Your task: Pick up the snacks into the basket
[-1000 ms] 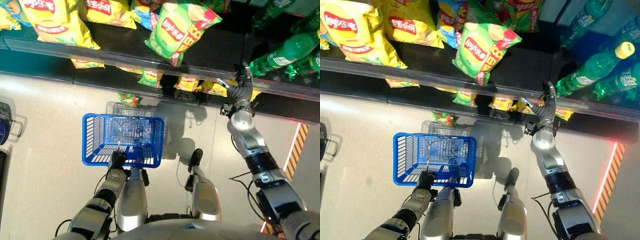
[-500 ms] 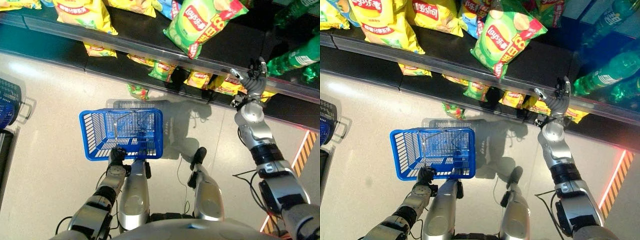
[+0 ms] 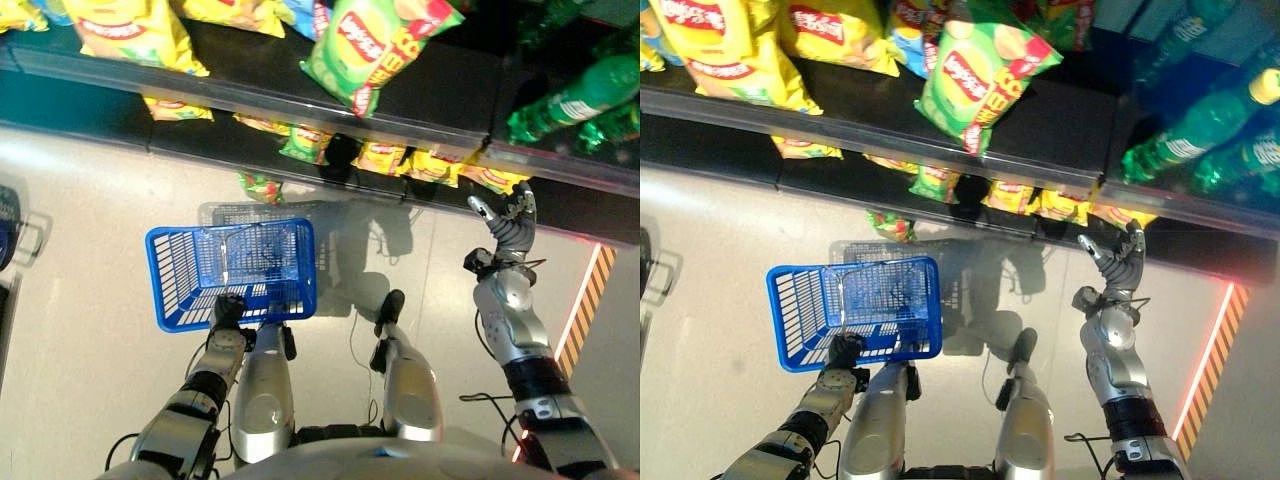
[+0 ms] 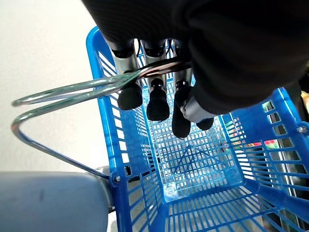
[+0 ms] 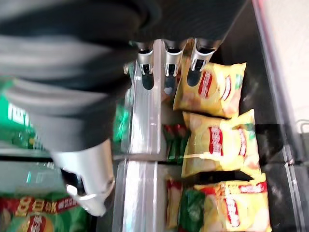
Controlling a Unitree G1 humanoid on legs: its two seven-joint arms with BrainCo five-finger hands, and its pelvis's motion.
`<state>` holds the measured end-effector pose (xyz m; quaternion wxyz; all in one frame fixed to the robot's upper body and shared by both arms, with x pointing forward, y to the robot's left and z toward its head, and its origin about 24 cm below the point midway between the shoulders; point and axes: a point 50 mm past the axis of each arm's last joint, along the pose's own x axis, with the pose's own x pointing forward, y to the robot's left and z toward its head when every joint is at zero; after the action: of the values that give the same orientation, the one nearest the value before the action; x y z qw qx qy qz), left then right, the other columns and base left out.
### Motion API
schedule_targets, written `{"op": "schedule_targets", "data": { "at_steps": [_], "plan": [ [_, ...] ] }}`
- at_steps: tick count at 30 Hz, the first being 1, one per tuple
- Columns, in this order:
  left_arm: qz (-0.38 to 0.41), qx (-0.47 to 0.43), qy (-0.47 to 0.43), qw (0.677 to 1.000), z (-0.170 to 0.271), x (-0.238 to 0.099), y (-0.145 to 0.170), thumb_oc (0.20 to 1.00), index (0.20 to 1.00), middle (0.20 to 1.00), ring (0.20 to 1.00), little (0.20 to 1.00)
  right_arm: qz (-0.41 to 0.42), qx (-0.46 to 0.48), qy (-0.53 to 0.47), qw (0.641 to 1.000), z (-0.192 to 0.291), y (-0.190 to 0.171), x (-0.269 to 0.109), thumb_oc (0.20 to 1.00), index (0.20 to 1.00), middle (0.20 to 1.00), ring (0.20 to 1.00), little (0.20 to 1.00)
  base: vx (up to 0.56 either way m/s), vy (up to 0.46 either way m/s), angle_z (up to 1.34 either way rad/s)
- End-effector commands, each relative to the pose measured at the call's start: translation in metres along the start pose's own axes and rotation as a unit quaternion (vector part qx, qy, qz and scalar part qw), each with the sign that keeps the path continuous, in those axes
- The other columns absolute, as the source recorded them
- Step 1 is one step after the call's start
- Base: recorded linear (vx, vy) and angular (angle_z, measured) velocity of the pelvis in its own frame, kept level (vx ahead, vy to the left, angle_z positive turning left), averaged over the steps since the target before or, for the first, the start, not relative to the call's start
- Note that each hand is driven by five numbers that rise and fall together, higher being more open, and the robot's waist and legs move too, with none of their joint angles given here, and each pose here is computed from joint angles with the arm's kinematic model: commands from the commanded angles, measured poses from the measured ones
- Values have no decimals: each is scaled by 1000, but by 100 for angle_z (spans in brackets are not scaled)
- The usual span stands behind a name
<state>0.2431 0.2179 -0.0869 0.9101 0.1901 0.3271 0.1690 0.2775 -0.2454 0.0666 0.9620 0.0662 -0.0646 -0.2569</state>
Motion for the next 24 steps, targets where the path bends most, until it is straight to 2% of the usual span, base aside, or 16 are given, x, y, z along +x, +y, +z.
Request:
{"op": "schedule_targets", "data": {
  "at_steps": [1,9,17,24],
  "plan": [
    [-8,43,80,996,-53,-14,0,200,200,200,200,200,6,0,-77,997,35,-11,4,1000,1000,1000,1000,1000,-21,-26,-10],
    [-20,46,101,994,-63,-19,-5,200,200,200,200,200,-33,1,-85,996,40,-23,13,1000,1000,1000,1000,1000,-8,-13,-10],
    [-60,75,101,990,-72,-29,-23,200,200,200,200,200,-39,0,-182,983,94,-4,42,1000,1000,1000,1000,1000,1,-6,-1],
    [-78,98,108,986,-80,-34,-26,200,200,200,200,200,-4,1,-190,982,112,17,57,1000,1000,1000,1000,1000,0,0,0]
  ]
}}
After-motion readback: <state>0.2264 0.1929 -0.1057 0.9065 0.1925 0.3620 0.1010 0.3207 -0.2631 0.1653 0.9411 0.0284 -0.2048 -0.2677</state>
